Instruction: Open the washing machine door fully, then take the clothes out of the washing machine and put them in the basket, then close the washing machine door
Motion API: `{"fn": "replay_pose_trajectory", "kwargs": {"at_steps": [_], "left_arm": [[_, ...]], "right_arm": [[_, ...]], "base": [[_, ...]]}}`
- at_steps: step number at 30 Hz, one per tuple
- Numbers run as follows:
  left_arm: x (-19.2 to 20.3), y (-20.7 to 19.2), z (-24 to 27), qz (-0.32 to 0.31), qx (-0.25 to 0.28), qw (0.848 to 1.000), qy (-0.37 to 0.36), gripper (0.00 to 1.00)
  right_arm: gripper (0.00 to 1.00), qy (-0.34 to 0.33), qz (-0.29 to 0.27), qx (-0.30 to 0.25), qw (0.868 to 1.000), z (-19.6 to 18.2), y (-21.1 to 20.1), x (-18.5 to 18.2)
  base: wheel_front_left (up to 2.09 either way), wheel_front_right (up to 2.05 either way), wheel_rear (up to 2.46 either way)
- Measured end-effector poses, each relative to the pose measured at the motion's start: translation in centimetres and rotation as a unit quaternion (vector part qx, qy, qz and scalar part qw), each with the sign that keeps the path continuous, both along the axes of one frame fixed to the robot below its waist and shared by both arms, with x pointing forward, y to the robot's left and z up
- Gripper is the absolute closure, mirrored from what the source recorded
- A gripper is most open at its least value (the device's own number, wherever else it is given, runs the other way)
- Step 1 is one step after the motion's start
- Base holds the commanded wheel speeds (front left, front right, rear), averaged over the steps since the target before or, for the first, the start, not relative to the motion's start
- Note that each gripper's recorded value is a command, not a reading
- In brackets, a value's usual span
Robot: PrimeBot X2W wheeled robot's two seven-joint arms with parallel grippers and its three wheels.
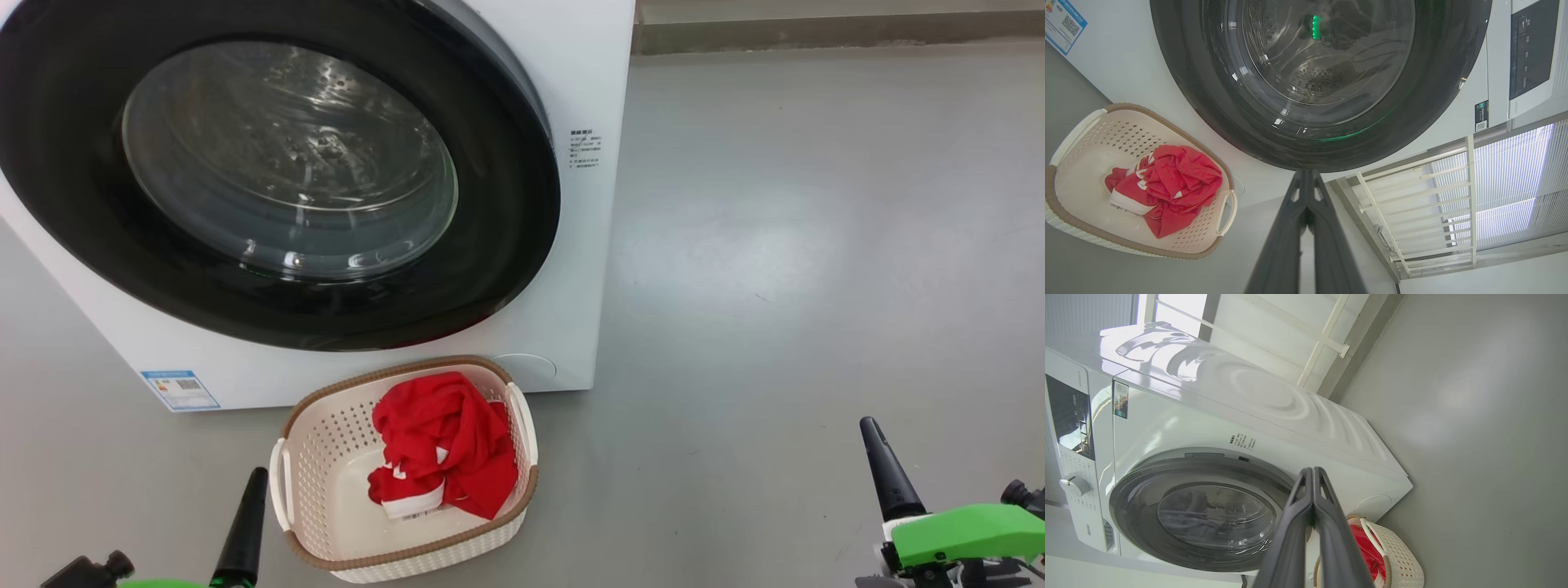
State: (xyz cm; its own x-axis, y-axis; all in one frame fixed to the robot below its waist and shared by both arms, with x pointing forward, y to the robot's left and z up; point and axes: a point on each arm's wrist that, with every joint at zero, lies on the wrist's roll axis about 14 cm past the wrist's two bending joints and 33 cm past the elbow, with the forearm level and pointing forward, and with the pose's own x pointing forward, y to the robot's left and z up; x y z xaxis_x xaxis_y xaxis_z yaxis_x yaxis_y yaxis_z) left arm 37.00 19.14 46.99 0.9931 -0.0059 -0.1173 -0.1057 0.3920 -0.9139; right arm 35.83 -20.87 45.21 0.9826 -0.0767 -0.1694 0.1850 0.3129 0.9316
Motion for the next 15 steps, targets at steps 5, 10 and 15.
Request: {"fn": "replay_pose_trajectory", "kwargs": {"at_steps": [5,10,15], "left_arm": [[0.00,0.04,0.03,0.004,-0.029,1.000,0.000,1.00],[0.03,-0.08,0.04,0.005,-0.054,0.999,0.000,1.00],[0.38,-0.23,0.50,0.007,-0.084,0.996,-0.007,1.00]], "right_arm": [[1.00,-0.006,0.000,0.024,1.000,0.28,0.08,0.18],[1.00,-0.008,0.002,0.038,0.999,0.39,0.19,0.24],[1.00,-0.020,0.000,0.065,0.998,1.08,0.24,0.75]], "base": [[0.00,0.00,0.00],[0.00,0.00,0.00],[0.00,0.00,0.00]]}}
